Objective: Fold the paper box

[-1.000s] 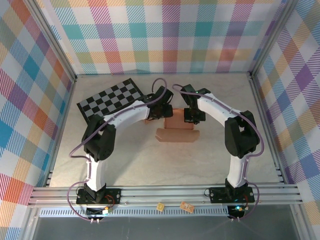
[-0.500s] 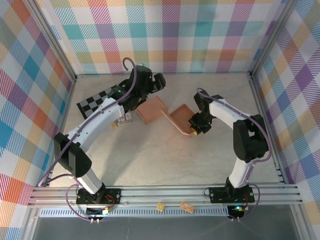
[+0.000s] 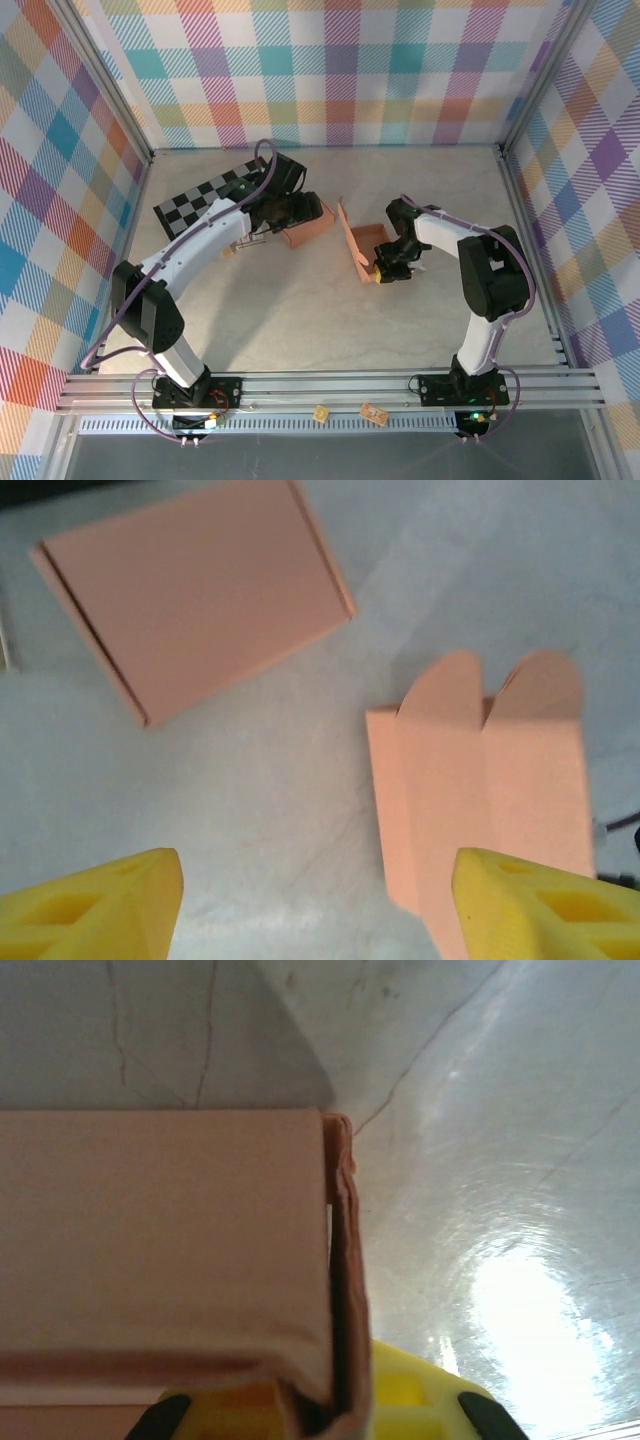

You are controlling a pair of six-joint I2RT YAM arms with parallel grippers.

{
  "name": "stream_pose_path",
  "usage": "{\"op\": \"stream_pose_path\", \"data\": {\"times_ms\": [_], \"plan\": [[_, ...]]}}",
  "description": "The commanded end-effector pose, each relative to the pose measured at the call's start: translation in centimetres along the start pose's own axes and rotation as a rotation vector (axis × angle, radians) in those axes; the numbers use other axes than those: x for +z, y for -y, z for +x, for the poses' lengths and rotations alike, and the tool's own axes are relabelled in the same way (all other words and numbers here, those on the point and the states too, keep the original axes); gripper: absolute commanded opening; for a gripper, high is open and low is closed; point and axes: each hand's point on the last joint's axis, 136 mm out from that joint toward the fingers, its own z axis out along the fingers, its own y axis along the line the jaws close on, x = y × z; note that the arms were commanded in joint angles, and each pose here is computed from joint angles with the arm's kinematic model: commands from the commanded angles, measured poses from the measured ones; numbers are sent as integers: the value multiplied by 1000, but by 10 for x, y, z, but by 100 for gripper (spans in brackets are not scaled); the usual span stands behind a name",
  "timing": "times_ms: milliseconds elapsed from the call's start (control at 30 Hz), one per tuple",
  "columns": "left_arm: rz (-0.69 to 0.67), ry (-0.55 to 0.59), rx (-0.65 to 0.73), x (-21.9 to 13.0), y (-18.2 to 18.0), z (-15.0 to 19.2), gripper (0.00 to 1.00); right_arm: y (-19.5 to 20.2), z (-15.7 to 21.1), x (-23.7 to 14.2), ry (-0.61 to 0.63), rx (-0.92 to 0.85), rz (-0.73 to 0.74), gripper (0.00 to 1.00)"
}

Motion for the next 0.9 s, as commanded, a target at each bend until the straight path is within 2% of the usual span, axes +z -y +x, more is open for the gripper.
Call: {"op": "stream_pose_path", "data": {"times_ms": [0, 100, 400, 700, 867], "plan": [[82, -75, 48, -16, 10, 23, 68, 4, 5, 6, -37, 72, 30, 4], [104, -125, 84, -13, 17, 34, 67, 4, 3, 8, -33, 70, 32, 18], [116, -193, 61, 0, 27, 45, 69, 0, 6, -5, -17, 50, -4, 39], [72, -217, 68, 3, 28, 50, 68, -2, 4, -16, 0, 23, -32, 42], [23, -238, 58, 5, 30, 55, 68, -9, 0, -46, 83, -59, -68, 46]]}}
